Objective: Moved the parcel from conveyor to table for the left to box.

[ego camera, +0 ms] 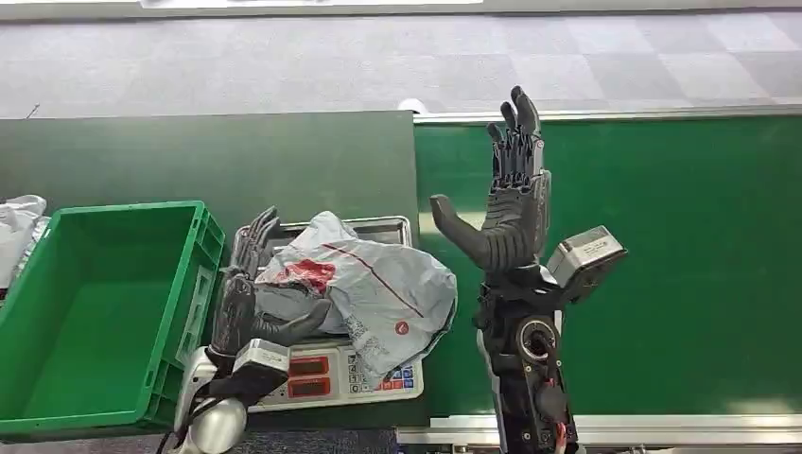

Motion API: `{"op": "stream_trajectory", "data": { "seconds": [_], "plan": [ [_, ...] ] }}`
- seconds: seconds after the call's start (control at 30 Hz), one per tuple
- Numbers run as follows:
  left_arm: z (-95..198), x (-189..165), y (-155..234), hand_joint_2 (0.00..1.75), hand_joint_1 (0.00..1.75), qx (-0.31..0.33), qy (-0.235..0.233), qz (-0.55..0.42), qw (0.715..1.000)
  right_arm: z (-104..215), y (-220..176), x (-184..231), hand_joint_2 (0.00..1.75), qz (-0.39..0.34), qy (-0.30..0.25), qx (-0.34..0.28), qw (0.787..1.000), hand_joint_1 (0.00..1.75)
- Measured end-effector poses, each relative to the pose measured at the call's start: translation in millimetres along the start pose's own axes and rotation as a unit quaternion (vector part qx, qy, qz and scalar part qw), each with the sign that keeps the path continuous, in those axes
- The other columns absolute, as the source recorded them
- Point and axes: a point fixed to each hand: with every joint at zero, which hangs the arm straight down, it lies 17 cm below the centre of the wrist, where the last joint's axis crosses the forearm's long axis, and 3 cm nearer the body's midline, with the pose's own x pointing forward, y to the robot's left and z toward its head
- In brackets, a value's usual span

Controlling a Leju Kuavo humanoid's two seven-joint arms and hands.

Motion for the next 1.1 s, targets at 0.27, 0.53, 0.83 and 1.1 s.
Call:
{"op": "stream_trajectory", "data": {
  "seconds": [0.27, 0.53, 0.83, 1.1],
  "plan": [
    [-7.5, -1.2, -63.6, 1.75, 0.00, -0.068, 0.012, 0.057, 0.996, 2.1, 12.7, 3.5, 1.75, -0.002, -0.005, 0.015, 1.000, 0.00],
    [-19.6, -22.9, -118.4, 1.75, 0.00, -0.138, 0.042, 0.048, 0.988, -2.6, 17.8, 22.9, 1.75, -0.001, -0.037, 0.023, 0.999, 0.00],
    [14.4, -31.4, -200.9, 1.75, 0.03, -0.280, 0.036, 0.069, 0.957, -4.1, 23.0, 30.6, 1.75, 0.000, -0.047, 0.035, 0.998, 0.00],
    [23.0, -43.4, -218.8, 1.75, 1.36, -0.319, 0.040, 0.056, 0.945, -5.5, 19.9, 35.2, 1.75, 0.002, -0.053, 0.031, 0.998, 0.00]
  ]
}}
